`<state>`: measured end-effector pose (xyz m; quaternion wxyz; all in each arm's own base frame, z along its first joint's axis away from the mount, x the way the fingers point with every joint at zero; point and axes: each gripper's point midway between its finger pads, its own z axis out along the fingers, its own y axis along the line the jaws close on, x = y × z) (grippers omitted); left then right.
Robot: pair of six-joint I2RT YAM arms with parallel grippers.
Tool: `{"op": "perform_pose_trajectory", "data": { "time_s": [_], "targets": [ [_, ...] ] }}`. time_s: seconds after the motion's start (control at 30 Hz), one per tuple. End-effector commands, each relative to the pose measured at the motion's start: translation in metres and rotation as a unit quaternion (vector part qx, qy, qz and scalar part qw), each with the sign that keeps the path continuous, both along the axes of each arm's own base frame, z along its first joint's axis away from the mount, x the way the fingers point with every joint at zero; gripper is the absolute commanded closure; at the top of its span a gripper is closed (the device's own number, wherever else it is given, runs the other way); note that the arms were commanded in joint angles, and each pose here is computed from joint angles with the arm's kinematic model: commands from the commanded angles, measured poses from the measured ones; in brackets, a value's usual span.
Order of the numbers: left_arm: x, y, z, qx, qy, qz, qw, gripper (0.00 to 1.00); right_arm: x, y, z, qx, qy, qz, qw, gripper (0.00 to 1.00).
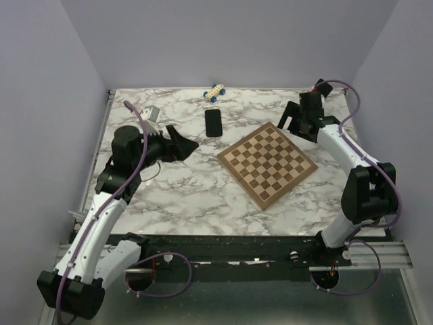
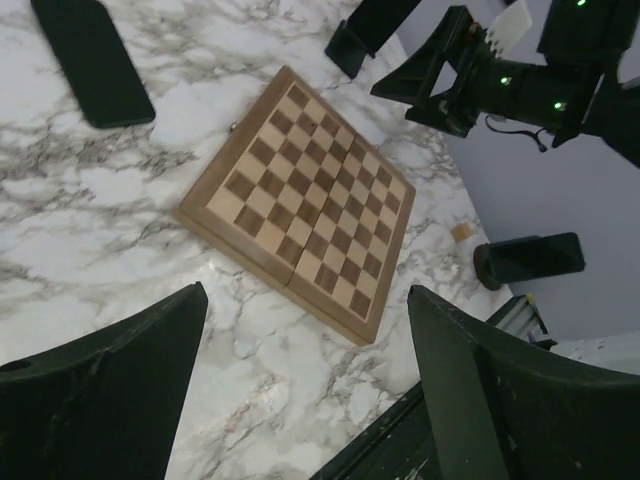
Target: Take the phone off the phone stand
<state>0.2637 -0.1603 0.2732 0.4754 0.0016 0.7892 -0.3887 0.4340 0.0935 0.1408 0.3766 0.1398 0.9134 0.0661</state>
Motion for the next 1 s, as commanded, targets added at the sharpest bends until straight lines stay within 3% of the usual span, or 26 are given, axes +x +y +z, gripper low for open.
{"op": "perform_pose_trajectory", "data": {
  "time_s": [0.0, 0.2, 0.37, 0.53, 0.63, 0.77, 0.97],
  "targets": [
    [0.020, -0.028, 0.086, -0.031, -0.060, -0.026, 0.997, 0.10, 0.001, -0.038, 0.016, 0.026, -0.016, -0.077, 0.997, 0.00],
    [0.042, -0.021, 0.136, 0.019, -0.119, -0.008, 0.993, 0.10, 0.007, -0.105, 0.022, 0.087, -0.036, -0.207, 0.974, 0.00],
    [0.045, -0.017, 0.111, 0.043, -0.127, -0.014, 0.991, 0.10, 0.032, -0.136, 0.057, 0.056, -0.138, -0.217, 0.965, 0.00],
    [0.034, -0.025, 0.094, 0.032, -0.115, -0.043, 0.992, 0.10, 0.064, -0.173, 0.085, 0.059, -0.177, -0.252, 0.950, 0.00],
    [0.028, -0.034, 0.096, 0.013, -0.109, -0.072, 0.991, 0.10, 0.090, -0.180, 0.093, 0.097, -0.198, -0.222, 0.950, 0.00],
    [0.023, -0.037, 0.100, 0.002, -0.116, -0.084, 0.990, 0.10, 0.115, -0.197, 0.084, 0.089, -0.220, -0.196, 0.952, 0.00],
    [0.022, -0.031, 0.103, 0.010, -0.125, -0.071, 0.990, 0.10, 0.143, -0.194, 0.065, 0.138, -0.268, -0.080, 0.950, 0.03]
  ]
}}
